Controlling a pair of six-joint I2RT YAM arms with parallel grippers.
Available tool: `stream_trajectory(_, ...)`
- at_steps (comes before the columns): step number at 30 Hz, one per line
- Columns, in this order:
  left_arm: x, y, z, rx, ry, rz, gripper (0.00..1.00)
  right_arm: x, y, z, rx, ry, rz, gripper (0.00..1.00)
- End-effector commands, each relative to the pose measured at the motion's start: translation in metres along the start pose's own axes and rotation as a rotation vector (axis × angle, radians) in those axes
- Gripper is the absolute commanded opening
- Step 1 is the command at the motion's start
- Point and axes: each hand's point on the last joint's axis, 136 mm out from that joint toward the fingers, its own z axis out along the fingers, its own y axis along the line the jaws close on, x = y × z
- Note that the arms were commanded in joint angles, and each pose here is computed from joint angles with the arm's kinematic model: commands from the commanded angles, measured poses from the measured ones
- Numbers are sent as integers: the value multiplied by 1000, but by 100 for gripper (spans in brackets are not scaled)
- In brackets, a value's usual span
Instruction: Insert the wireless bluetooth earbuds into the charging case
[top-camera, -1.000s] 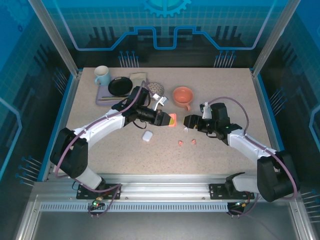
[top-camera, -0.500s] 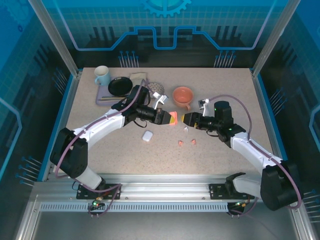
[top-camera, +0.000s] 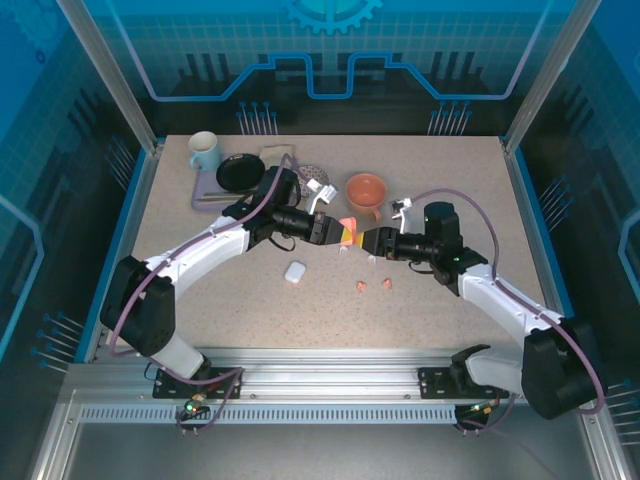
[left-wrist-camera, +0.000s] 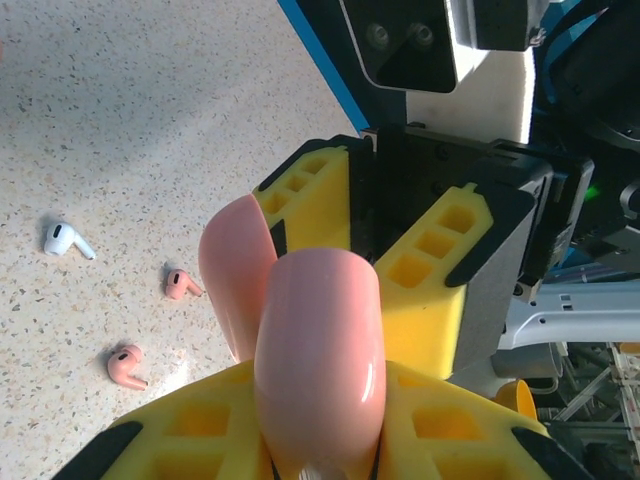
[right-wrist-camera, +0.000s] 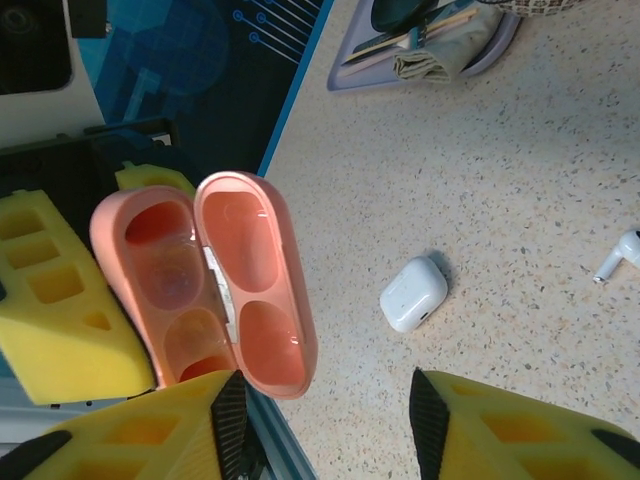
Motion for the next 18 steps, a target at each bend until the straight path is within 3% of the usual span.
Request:
stream_trajectory(1, -12, -18, -3, 55, -15, 28, 5, -5, 14, 7, -46, 13, -48, 47)
stream_trajectory(18, -10, -19, -1, 81, -9, 16, 4, -19, 22, 14, -68, 1, -71, 36)
